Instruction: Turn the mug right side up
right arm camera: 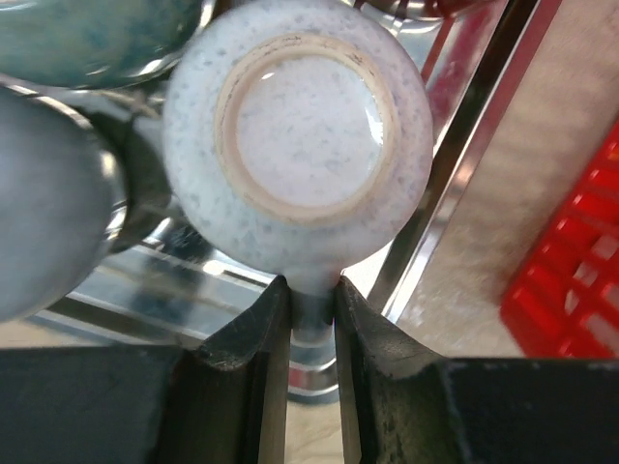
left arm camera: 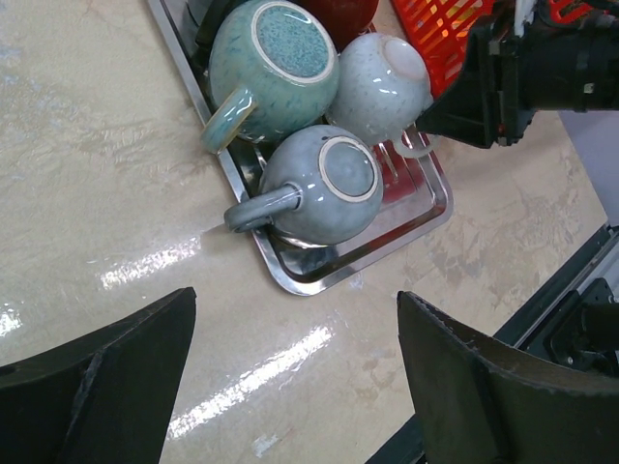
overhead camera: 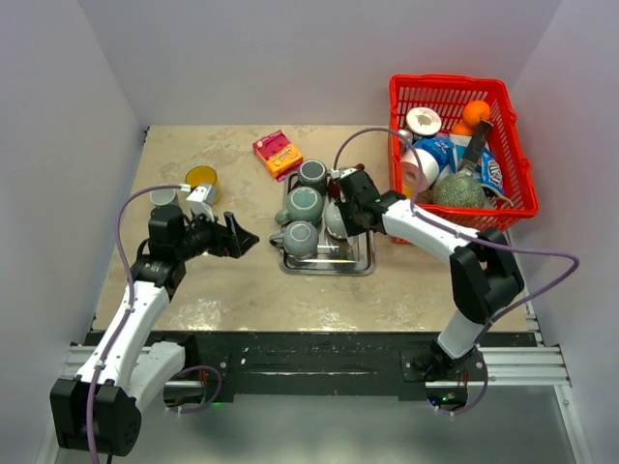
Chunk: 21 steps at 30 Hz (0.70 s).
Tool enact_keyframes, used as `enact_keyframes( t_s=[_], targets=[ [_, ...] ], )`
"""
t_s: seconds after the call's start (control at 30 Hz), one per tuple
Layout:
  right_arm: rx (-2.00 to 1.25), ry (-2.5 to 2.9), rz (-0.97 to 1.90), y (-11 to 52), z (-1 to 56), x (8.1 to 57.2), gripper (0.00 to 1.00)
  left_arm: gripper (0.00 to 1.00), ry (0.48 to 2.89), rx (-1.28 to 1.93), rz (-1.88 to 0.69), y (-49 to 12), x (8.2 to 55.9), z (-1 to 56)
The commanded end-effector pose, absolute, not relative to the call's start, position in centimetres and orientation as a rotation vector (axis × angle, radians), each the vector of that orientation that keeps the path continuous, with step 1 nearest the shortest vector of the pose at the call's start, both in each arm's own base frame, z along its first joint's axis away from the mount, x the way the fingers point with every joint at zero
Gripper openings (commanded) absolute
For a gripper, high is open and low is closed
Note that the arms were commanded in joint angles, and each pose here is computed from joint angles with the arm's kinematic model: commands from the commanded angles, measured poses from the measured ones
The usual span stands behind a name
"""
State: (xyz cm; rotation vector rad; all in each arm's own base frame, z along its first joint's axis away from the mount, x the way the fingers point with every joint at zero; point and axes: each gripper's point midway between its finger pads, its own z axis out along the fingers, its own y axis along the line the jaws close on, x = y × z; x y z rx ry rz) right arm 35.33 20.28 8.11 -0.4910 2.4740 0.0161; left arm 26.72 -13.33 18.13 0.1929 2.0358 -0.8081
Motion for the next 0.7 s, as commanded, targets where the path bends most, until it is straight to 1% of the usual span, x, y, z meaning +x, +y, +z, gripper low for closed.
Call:
enact_keyframes(
  t_s=[0.0, 0.2, 0.23, 0.4, 0.53, 0.67],
  targets=[
    [-0.256, 2.346, 0.327, 23.1, 15.8, 34.6, 0.0, 0.89, 1.977, 0.241, -0.869, -14.2, 26.5, 19.1],
    [-0.067, 2.218, 0.655, 24.8, 23.1, 32.1, 0.0, 0.89, 1.944, 0.314, -0.973, -16.2, 25.1, 20.0],
    [-0.034, 2.167, 0.748, 25.1, 25.3, 31.3, 0.0, 0.89, 1.934, 0.325, -1.005, -16.6, 24.7, 20.6],
    [0.077, 2.016, 0.991, 25.6, 31.2, 28.8, 0.0, 0.9, 1.853, 0.351, -1.153, -18.1, 22.3, 24.1],
    [0.186, 1.996, 1.13, 25.9, 32.9, 27.4, 0.0, 0.91, 1.816, 0.289, -1.266, -18.6, 20.4, 26.9],
    [0.25, 1.983, 1.227, 26.5, 32.3, 27.1, 0.0, 0.91, 1.795, 0.242, -1.291, -18.5, 19.6, 28.1]
  ],
)
